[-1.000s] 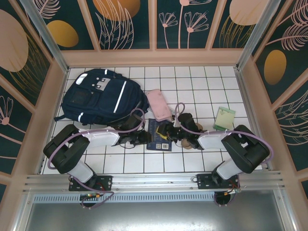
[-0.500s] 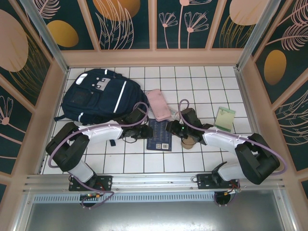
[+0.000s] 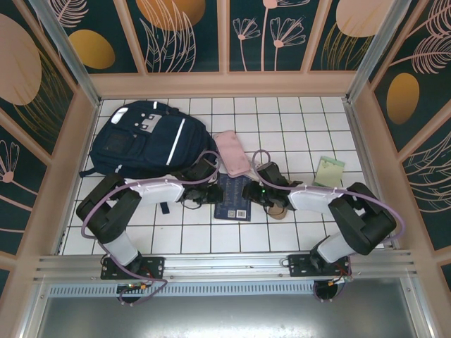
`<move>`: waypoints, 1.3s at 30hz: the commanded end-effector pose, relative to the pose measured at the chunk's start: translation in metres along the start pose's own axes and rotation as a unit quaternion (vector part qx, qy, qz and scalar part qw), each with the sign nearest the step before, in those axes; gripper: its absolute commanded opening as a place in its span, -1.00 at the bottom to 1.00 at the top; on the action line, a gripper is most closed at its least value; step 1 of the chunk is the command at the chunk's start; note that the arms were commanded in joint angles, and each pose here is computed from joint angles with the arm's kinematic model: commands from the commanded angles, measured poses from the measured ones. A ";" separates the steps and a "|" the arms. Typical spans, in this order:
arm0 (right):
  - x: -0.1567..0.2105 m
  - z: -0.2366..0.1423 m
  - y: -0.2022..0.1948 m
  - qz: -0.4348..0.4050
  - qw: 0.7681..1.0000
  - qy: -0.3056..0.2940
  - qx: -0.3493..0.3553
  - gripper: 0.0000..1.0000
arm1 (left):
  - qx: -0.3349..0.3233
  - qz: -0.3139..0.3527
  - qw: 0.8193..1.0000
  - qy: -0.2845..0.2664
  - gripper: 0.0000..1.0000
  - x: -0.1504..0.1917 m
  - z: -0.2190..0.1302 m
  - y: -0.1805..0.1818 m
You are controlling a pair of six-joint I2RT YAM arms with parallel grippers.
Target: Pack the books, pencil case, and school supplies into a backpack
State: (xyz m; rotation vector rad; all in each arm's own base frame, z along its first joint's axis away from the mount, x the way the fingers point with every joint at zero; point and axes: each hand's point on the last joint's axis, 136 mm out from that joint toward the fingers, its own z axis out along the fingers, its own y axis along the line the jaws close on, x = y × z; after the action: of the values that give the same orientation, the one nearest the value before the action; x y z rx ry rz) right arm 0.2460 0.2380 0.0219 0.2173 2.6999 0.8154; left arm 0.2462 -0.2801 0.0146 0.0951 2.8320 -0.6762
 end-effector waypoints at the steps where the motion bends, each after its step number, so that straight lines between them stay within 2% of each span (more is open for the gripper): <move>1: 0.035 0.012 0.034 0.000 0.993 0.073 -0.096 -0.21 | -0.003 -0.018 0.999 0.049 -0.39 0.031 0.014 0.014; 7: 0.020 -0.023 0.101 0.004 0.961 0.059 -0.269 -0.22 | 0.005 -0.018 0.999 0.051 -0.40 0.034 0.014 0.013; 13: -0.006 -0.064 0.123 0.031 0.933 0.026 -0.357 -0.27 | 0.021 -0.015 0.999 0.040 -0.41 0.029 0.006 0.005; 23: 0.003 -0.046 0.110 0.032 0.944 0.060 -0.323 -0.35 | 0.020 -0.013 0.999 0.036 -0.41 0.028 0.004 0.005; 26: 0.004 -0.036 0.097 0.034 0.956 0.059 -0.286 -0.48 | 0.015 -0.010 0.999 0.034 -0.42 0.027 0.001 0.006; 32: 0.001 -0.034 0.069 0.034 0.975 0.045 -0.213 -1.00 | -0.005 0.000 1.000 0.024 -0.41 0.023 -0.008 0.010; 39: -0.008 -0.060 0.041 0.059 0.981 -0.006 -0.184 -1.00 | -0.041 0.036 0.998 -0.022 -0.34 -0.008 -0.045 -0.001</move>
State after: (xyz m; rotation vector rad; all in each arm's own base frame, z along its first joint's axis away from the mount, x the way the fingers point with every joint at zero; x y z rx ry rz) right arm 0.2327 0.2549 0.0865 0.2759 2.5271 1.3728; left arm 0.2358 -0.2674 0.0310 0.1162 2.8358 -0.6313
